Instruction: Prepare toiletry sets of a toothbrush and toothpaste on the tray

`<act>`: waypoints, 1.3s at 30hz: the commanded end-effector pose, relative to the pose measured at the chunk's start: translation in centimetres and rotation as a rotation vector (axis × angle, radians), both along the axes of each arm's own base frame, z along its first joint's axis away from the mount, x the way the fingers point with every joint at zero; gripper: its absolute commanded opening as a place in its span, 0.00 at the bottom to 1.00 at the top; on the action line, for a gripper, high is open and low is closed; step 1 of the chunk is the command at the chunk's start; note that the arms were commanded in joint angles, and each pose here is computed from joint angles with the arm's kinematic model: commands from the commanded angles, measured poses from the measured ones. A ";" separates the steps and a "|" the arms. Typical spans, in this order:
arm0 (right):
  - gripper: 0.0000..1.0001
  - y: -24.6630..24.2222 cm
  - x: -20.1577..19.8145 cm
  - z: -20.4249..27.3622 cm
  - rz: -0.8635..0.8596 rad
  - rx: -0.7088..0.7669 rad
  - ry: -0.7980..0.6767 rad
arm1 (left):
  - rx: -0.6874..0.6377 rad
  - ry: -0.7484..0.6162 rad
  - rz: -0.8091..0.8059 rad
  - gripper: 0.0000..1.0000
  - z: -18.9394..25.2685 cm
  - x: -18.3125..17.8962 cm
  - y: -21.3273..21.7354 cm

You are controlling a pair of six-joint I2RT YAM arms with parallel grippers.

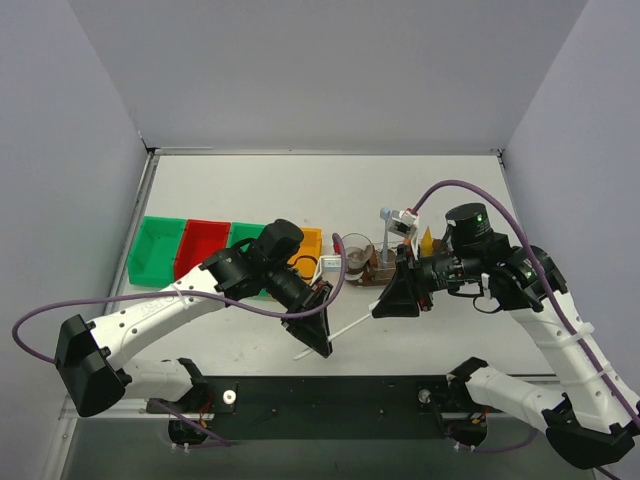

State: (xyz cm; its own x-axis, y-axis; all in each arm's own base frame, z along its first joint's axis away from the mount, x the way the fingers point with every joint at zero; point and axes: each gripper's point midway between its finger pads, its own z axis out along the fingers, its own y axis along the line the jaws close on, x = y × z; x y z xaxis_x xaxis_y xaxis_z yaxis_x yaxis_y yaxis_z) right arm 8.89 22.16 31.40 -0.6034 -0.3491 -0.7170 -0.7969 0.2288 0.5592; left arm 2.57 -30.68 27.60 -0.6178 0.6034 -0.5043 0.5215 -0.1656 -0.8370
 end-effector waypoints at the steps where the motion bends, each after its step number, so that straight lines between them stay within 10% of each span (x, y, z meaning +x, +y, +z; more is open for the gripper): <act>1: 0.16 0.6 -0.3 0.4 0.040 0.037 0.008 | -0.060 -0.019 -0.020 0.00 1.0 0.1 -0.2; 7: 0.00 0.8 -0.4 0.0 0.030 0.027 0.089 | -0.063 -0.047 0.010 0.03 0.9 0.8 -0.4; 11: 0.00 0.7 -0.3 -0.2 0.006 0.016 0.102 | -0.036 -0.094 0.081 0.40 0.2 2.2 -0.6; 12: 0.00 0.7 -0.2 -0.3 -0.007 0.010 0.110 | -0.032 -0.104 0.103 0.77 0.1 2.8 -0.5; 13: 0.00 0.5 -0.1 -0.3 -0.023 0.009 0.108 | -0.029 -0.125 0.122 0.82 -0.2 3.3 -0.7; 32: 0.00 -6.5 6.5 -4.2 -0.582 -0.116 0.083 | -0.094 -0.637 0.896 0.92 6.9 22.1 -1.3; 39: 0.00 -11.0 9.1 -4.8 -0.794 -0.169 0.034 | -0.072 -0.640 0.928 0.92 6.5 24.2 -1.5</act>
State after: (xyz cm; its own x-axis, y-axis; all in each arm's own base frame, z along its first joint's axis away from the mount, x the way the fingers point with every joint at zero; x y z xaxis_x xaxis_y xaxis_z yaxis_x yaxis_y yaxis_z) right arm 16.93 13.66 27.25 -0.7585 0.0549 -0.6494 -0.4117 0.7321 0.5427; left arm 24.59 -32.17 32.73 -0.4775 0.0479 -0.8773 0.8008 0.4345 -0.4122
